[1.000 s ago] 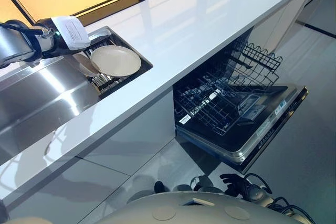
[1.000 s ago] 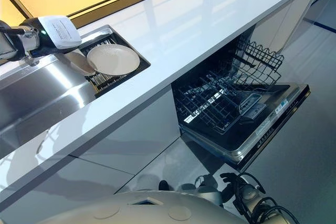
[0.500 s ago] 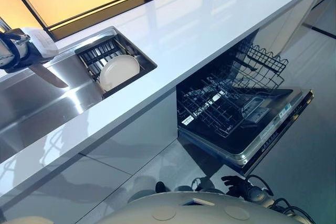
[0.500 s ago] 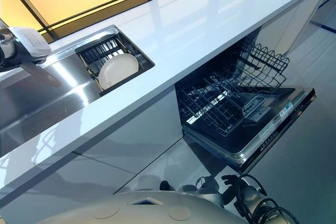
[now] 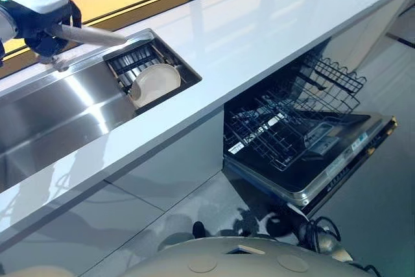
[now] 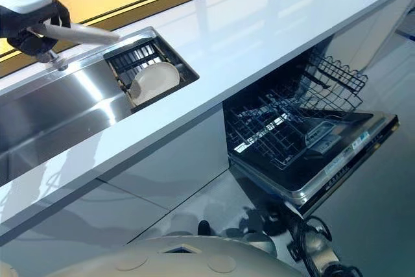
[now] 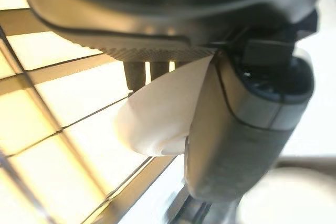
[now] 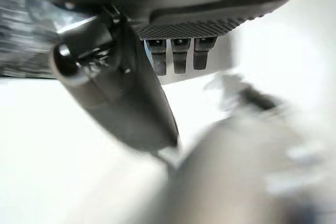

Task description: Pick up plates and place into dishwasher.

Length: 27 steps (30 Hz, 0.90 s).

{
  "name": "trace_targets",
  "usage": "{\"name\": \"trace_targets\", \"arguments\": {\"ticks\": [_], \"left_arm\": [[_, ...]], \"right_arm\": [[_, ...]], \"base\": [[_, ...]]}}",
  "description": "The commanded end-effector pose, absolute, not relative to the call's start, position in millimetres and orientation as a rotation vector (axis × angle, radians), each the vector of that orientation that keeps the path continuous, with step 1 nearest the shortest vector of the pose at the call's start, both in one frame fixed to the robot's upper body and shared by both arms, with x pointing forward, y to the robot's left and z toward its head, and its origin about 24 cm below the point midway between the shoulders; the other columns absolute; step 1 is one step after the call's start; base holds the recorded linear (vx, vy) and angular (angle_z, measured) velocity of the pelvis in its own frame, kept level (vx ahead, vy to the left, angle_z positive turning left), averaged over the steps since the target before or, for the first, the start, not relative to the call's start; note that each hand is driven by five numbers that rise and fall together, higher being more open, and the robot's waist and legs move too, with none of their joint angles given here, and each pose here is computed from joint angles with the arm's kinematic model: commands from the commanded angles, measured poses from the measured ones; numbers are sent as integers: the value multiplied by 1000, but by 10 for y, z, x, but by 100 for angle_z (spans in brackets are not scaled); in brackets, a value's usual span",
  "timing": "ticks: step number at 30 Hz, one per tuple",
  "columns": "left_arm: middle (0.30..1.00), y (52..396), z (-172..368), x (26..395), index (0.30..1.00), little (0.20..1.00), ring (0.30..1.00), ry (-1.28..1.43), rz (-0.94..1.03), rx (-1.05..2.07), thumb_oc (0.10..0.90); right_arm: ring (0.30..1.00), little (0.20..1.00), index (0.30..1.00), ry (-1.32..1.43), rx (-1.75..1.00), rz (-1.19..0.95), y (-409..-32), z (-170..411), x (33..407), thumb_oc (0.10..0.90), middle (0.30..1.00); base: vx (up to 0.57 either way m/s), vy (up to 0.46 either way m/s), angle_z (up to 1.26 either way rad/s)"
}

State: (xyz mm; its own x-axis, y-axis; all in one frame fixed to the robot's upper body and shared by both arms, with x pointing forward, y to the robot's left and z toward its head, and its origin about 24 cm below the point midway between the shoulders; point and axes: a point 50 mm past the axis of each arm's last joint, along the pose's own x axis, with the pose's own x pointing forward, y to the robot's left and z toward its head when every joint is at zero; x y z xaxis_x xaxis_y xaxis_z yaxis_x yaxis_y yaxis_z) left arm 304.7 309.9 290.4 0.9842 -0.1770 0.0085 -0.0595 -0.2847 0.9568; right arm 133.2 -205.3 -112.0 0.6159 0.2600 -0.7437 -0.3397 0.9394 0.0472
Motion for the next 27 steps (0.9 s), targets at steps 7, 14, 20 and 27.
{"name": "trace_targets", "arguments": {"ticks": [7,14,20,27], "left_arm": [[300,3196,3345,2729,300,200,300,-494,279,1555,100],[300,2969,2954,2613,300,200,300,-591,190,1447,100],[300,2561,2837,2591,300,200,300,-713,51,1401,100],[300,2182,2993,2558,300,200,300,-855,-104,1342,100]], "right_arm": [[900,900,900,46,163,331,-1590,170,2226,800,900],[900,900,900,-552,-209,69,-1781,1350,2302,800,900],[900,900,900,-1053,-297,-144,-1847,2058,2145,800,900],[900,900,900,-1243,-523,60,-1627,2364,2084,800,900]], "base": [[-8,11,-2],[-23,36,-17],[-20,29,-7],[-8,0,0]]}}
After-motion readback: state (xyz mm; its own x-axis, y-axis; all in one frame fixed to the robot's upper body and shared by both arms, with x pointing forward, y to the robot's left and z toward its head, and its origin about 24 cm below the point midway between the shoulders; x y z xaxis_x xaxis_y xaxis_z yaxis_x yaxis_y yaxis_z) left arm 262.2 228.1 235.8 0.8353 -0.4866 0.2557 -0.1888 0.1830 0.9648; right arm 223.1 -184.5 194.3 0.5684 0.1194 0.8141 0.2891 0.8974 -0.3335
